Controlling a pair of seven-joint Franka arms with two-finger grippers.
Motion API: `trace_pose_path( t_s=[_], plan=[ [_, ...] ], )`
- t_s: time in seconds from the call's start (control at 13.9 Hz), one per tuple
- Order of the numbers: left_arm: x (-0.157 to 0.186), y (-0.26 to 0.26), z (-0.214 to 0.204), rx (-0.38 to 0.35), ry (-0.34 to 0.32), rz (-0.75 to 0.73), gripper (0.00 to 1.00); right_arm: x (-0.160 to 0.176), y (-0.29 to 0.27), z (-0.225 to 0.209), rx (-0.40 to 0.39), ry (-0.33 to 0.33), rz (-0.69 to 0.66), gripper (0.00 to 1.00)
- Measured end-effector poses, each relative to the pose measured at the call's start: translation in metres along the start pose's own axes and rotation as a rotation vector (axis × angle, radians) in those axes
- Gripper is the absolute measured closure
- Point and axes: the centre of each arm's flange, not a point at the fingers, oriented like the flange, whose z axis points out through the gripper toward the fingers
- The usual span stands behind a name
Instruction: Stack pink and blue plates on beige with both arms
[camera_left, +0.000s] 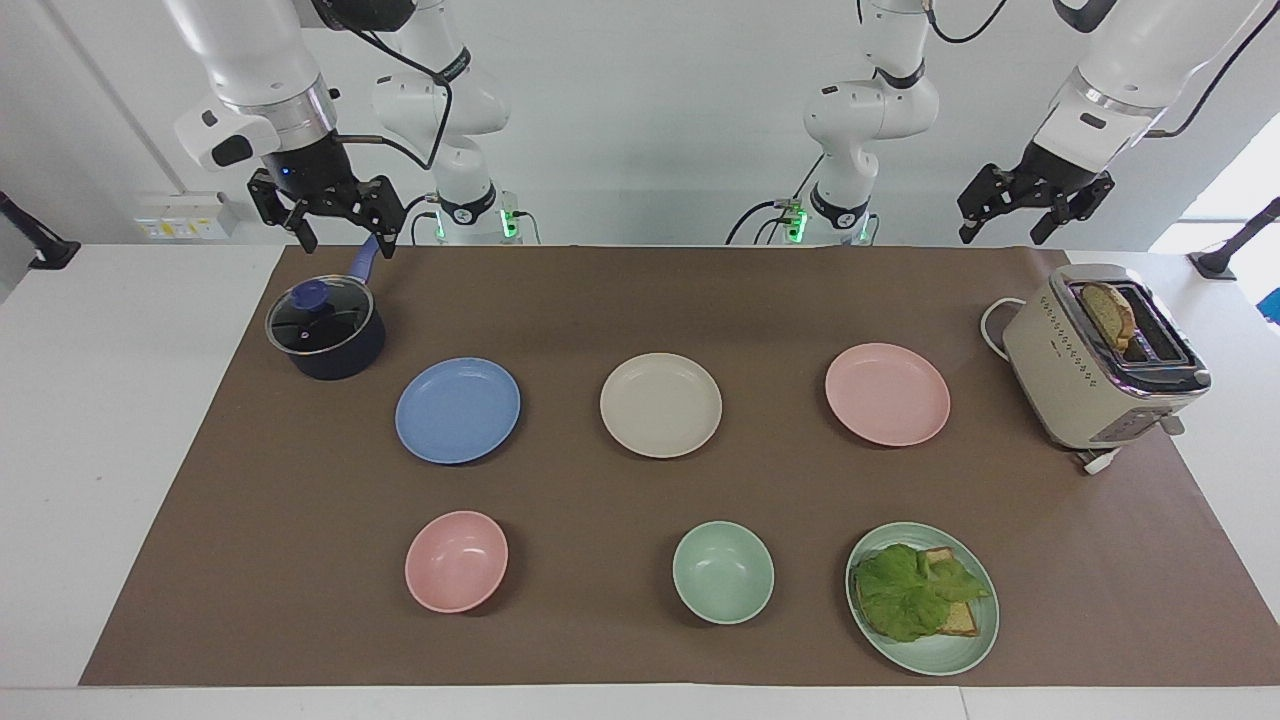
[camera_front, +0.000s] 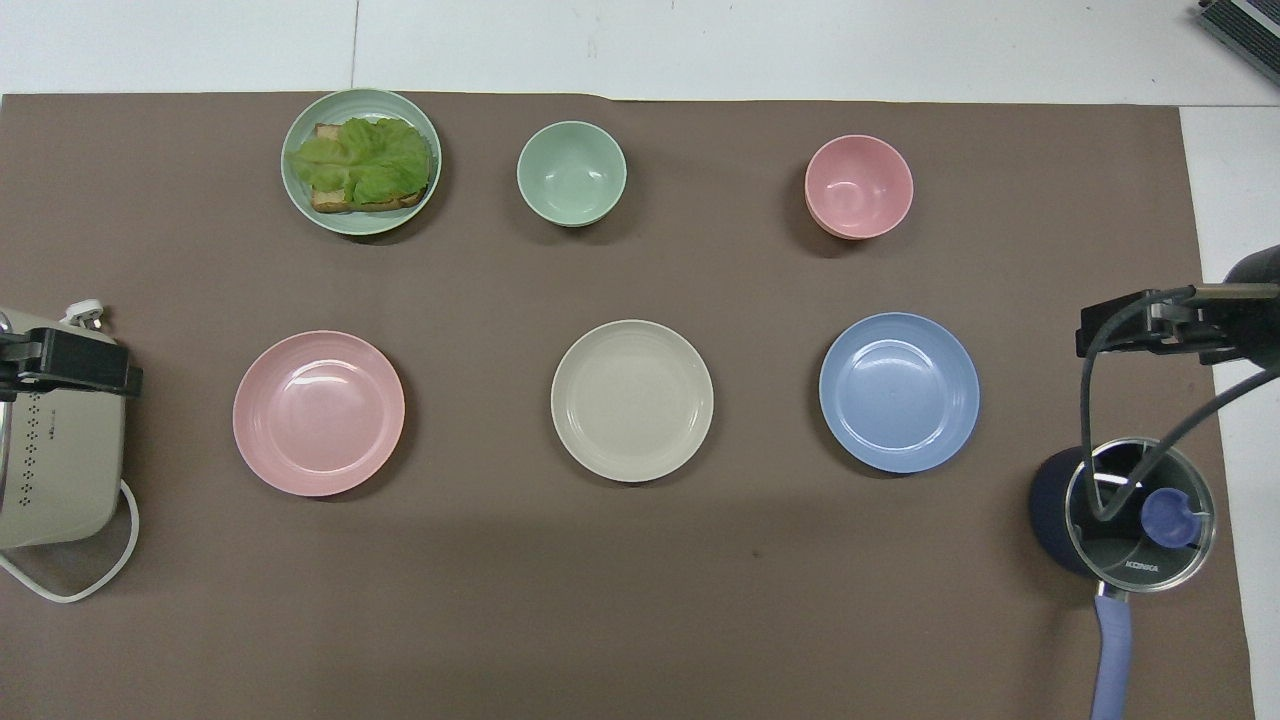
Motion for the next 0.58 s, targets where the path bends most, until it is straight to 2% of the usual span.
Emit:
trace_pose_path(
  t_s=[0.58],
  plan=[
    [0.0008,-0.0019,0.0057,0.0,-0.008,-0.004,0.0,0.0,-0.0002,0.0,0.0,0.0,0.0,0.0]
  ],
)
